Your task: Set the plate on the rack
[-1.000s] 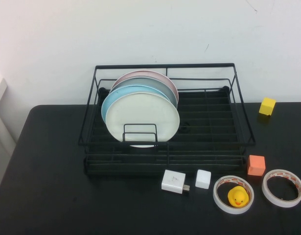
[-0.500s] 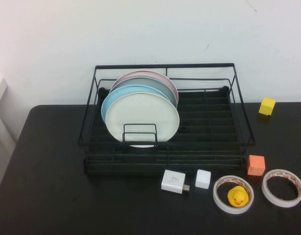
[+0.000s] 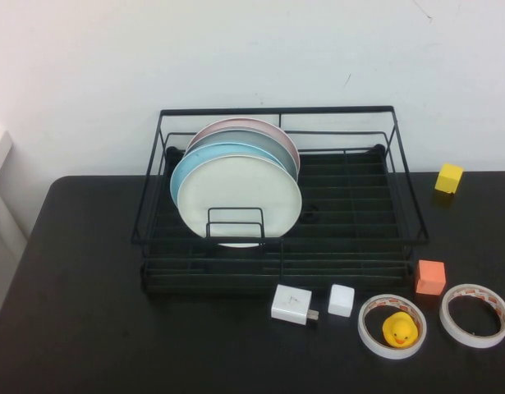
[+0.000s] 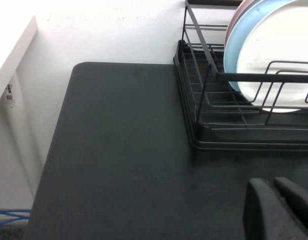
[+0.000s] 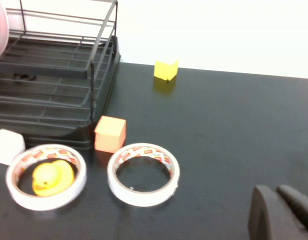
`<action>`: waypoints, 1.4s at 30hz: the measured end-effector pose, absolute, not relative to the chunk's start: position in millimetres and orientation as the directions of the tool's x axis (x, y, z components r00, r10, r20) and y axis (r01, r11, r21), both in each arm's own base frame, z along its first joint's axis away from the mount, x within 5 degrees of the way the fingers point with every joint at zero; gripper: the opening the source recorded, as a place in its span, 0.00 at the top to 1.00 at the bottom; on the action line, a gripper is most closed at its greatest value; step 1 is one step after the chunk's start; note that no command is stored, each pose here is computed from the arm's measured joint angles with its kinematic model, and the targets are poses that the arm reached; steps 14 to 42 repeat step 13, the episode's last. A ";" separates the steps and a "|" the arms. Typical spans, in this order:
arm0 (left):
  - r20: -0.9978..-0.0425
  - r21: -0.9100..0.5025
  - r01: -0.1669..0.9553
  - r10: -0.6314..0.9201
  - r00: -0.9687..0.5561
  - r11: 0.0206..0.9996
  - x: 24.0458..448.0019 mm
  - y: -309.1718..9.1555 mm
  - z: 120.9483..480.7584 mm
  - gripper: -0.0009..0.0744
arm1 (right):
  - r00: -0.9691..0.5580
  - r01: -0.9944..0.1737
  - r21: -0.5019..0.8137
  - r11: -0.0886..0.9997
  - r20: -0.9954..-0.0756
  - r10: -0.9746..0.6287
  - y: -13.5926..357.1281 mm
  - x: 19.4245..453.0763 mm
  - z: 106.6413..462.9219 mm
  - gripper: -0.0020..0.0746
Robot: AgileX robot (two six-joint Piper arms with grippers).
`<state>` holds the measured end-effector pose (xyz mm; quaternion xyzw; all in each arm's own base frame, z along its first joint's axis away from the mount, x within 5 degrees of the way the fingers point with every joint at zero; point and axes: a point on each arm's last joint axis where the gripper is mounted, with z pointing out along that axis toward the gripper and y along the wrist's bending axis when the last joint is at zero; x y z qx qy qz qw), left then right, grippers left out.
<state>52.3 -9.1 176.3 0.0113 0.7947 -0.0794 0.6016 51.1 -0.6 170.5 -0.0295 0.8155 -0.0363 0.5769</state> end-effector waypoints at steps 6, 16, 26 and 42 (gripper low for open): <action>-0.958 -0.113 0.114 -0.077 -0.276 0.987 52.3 -9.1 176.3 0.99 | -0.335 -0.015 -0.174 0.985 -0.927 -0.169 -2.3 51.0 170.5 0.98; -0.958 -0.113 0.114 -0.077 -0.276 0.987 52.3 -9.1 176.3 0.99 | -0.335 -0.017 -0.190 0.982 -0.924 -0.185 -2.7 51.0 170.5 0.98; -0.958 -0.113 0.114 -0.077 -0.276 0.987 52.3 -9.1 176.3 0.99 | -0.335 -0.017 -0.190 0.982 -0.924 -0.185 -2.7 51.0 170.5 0.98; -0.958 -0.113 0.114 -0.077 -0.276 0.987 52.3 -9.1 176.3 0.99 | -0.335 -0.017 -0.190 0.982 -0.924 -0.185 -2.7 51.0 170.5 0.98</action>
